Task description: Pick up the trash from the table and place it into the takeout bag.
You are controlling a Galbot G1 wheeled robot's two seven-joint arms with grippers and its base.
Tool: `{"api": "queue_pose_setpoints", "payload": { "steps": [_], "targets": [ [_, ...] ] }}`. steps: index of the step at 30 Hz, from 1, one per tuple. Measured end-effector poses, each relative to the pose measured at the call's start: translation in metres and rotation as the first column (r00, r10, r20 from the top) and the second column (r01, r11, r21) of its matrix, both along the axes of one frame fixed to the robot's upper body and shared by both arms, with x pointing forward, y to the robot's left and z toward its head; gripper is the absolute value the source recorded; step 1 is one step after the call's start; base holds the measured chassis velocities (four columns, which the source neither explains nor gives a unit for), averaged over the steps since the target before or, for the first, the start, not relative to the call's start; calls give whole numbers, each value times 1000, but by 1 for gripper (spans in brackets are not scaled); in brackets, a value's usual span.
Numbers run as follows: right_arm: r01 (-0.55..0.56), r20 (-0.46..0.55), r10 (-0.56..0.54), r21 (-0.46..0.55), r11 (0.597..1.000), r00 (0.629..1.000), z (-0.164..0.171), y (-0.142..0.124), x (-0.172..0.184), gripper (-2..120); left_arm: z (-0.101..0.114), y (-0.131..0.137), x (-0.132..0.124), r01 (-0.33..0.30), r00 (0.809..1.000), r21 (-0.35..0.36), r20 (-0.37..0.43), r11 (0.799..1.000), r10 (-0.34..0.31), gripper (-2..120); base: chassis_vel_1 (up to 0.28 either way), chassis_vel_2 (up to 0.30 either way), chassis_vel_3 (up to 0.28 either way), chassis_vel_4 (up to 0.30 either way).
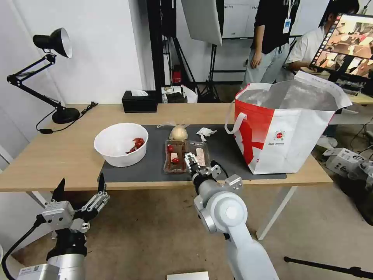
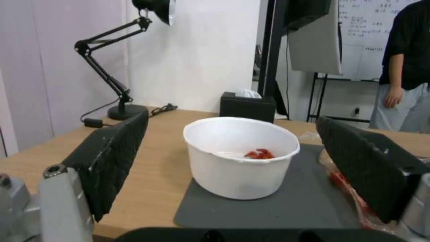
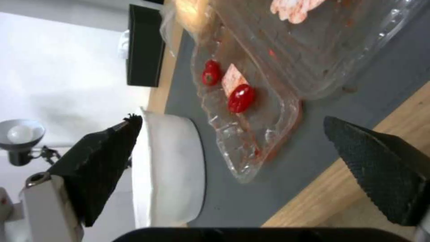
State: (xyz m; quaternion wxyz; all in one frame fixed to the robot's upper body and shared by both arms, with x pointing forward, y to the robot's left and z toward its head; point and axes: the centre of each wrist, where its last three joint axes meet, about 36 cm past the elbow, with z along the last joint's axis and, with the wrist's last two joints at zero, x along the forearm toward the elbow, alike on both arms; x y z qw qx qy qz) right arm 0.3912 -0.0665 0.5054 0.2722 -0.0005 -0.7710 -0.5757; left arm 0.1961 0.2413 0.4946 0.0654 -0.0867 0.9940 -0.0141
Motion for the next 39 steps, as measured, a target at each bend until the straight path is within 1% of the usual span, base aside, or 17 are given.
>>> {"api": "queue_pose_setpoints", "payload": {
  "steps": [8, 12, 18, 28, 29, 30, 31, 34, 35, 36, 37, 38, 39],
  "targets": [
    [10, -28, -10, 3, 1000, 1000, -6, -2, 11, 100, 0, 0, 0, 0, 1000, 2, 3, 1000, 0, 100, 0, 0, 0, 0],
    [25, -59, -24, 26, 999, 998, -8, -5, 19, 100, 0, 0, 0, 0, 1000, 2, 4, 1000, 0, 100, 0, 0, 0, 0],
    [46, -70, -43, 38, 998, 997, -8, -12, 25, 100, 0, 0, 0, 0, 1000, 1, 8, 1000, 0, 100, 0, 0, 0, 0],
    [69, -63, -67, 19, 997, 996, -13, -16, 35, 100, 0, 0, 0, -1, 1000, 7, 19, 1000, 1, 100, 0, 0, 0, 0],
    [72, -41, -72, -2, 997, 997, -15, -15, 36, 100, 0, 0, 0, -1, 1000, 8, 20, 1000, 1, 100, 0, 0, 0, 0],
    [73, 8, -73, -50, 996, 997, -18, -13, 36, 100, 0, 0, 0, -2, 1000, 9, 22, 1000, 1, 100, 0, 0, 0, 0],
    [73, 8, -73, -50, 996, 997, -18, -13, 36, 100, 0, 0, 0, -2, 1000, 9, 22, 1000, 1, 100, 0, 0, 0, 0],
    [68, 165, -35, -197, 978, 986, -25, 0, 30, 100, 0, -1, -1, -2, 1000, 9, 25, 1000, 2, 100, 0, 0, 0, 0],
    [68, 165, -35, -197, 978, 986, -25, 0, 30, 100, 0, -1, -1, -2, 1000, 9, 25, 1000, 2, 100, 0, 0, 0, 0],
    [54, 201, -6, -232, 971, 979, -26, 5, 27, 100, 0, -1, -1, -2, 1000, 9, 27, 1000, 2, 100, 0, 0, 0, 0],
    [28, 259, 49, -285, 958, 965, -27, 13, 23, 100, 0, -1, -1, -3, 1000, 9, 29, 1000, 2, 100, 0, 0, 0, 0],
    [28, 259, 49, -285, 958, 965, -27, 13, 23, 100, 0, -1, -1, -3, 1000, 9, 29, 1000, 2, 100, 0, 0, 0, 0],
    [18, 304, 93, -344, 939, 948, -30, 20, 20, 100, 0, -1, -1, -3, 999, 9, 33, 1000, 3, 100, 0, 0, 0, 0]
  ]
}}
